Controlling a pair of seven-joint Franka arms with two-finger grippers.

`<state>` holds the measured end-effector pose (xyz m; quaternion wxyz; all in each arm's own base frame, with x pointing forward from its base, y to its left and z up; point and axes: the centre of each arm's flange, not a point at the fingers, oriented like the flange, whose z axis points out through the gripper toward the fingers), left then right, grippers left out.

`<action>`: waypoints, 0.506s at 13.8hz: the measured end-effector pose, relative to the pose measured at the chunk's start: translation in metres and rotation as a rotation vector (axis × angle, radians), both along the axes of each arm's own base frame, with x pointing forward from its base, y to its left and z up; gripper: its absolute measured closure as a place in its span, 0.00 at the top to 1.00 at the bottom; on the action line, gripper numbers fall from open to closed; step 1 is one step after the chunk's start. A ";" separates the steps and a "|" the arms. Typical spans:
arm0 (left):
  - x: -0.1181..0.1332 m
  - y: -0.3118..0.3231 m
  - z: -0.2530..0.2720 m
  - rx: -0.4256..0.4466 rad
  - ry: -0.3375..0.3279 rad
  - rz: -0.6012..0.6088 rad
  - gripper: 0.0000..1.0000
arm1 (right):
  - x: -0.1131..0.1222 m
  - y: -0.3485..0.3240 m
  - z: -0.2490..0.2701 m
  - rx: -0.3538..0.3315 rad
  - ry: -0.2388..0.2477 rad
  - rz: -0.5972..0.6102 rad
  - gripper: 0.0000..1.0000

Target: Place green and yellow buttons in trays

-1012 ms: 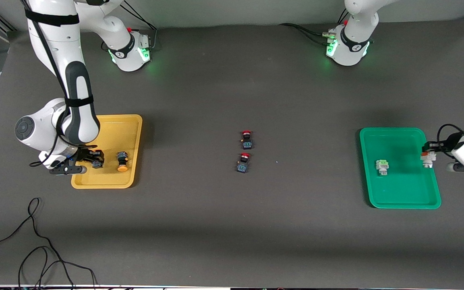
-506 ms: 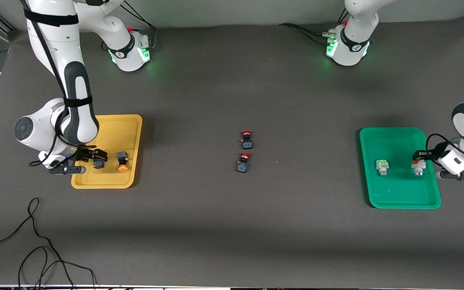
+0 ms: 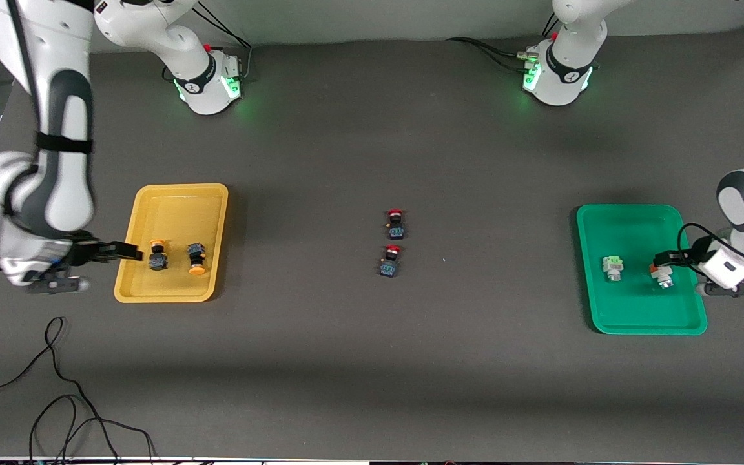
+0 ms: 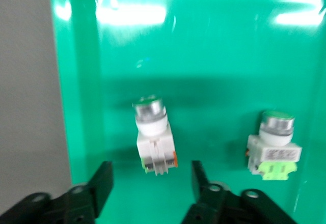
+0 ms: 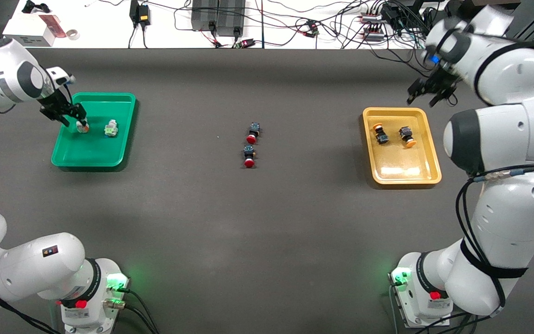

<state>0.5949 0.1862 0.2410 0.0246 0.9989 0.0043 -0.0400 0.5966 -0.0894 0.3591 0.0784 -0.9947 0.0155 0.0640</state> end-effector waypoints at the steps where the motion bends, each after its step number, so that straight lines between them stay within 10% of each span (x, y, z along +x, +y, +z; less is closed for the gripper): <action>1: 0.006 -0.002 0.019 0.002 0.002 -0.007 0.91 | 0.005 0.002 0.022 0.009 0.008 -0.011 1.00; 7: 0.013 -0.033 0.198 0.035 0.049 -0.068 0.99 | 0.009 0.030 0.183 -0.054 0.110 -0.046 1.00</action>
